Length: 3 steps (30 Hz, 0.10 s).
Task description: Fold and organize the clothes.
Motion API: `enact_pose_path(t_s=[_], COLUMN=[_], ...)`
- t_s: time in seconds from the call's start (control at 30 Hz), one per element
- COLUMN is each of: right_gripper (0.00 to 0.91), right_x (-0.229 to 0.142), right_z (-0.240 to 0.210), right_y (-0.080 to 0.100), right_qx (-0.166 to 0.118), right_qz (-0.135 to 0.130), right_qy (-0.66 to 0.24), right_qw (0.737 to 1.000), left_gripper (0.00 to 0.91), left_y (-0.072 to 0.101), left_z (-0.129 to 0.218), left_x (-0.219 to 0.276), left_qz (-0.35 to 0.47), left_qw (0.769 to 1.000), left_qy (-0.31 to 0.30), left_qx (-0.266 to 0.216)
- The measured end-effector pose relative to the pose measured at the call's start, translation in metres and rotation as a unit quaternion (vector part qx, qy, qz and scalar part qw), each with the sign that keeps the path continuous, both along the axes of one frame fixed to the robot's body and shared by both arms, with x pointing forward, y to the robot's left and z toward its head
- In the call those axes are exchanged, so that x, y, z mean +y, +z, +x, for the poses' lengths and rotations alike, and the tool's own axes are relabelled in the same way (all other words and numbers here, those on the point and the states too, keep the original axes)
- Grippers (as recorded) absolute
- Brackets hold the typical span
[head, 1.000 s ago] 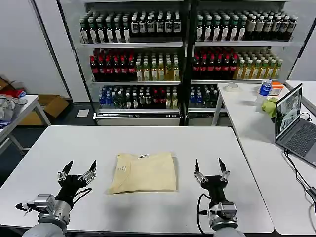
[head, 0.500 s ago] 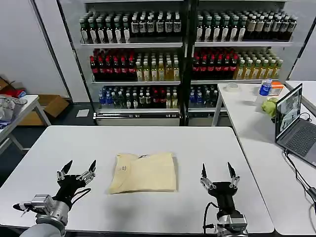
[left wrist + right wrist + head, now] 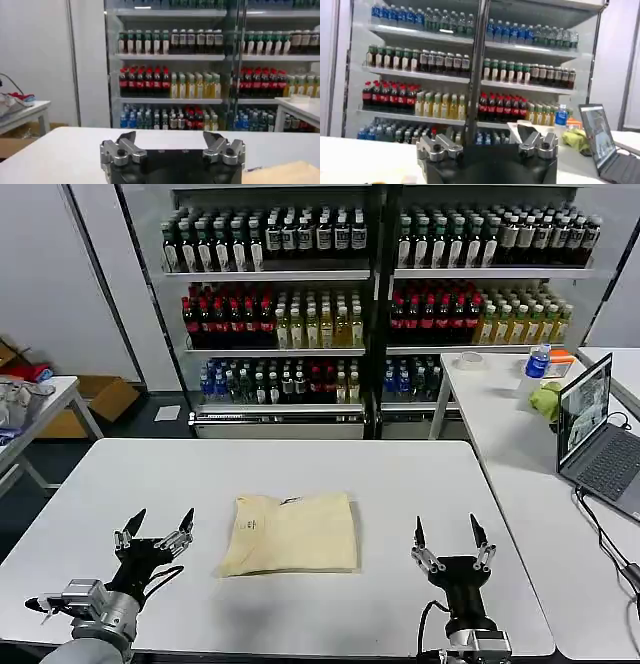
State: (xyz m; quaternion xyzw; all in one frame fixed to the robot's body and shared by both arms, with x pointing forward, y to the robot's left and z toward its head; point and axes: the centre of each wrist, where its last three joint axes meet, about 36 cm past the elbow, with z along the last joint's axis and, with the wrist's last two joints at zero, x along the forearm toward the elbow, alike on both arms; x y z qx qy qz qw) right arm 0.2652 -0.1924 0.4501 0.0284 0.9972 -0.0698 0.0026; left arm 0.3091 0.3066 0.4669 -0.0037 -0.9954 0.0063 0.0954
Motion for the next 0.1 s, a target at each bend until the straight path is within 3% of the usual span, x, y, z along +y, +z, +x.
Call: enact_pose_path(t_s=[0.1], right_gripper=[0.907], right_x=[-0.0008], right_z=[-0.0019], right_y=[0.0003], right_qx=[0.003], right_qz=[-0.006], right_qy=[-0.001], right_qw=[1.000], left_gripper=[0.907], left_y=[0.0004], left_z=[-0.0004], left_x=[-0.0002], left_qz=[0.002], left_qw=[1.000], left_qy=[0.000], left_qx=[0.000])
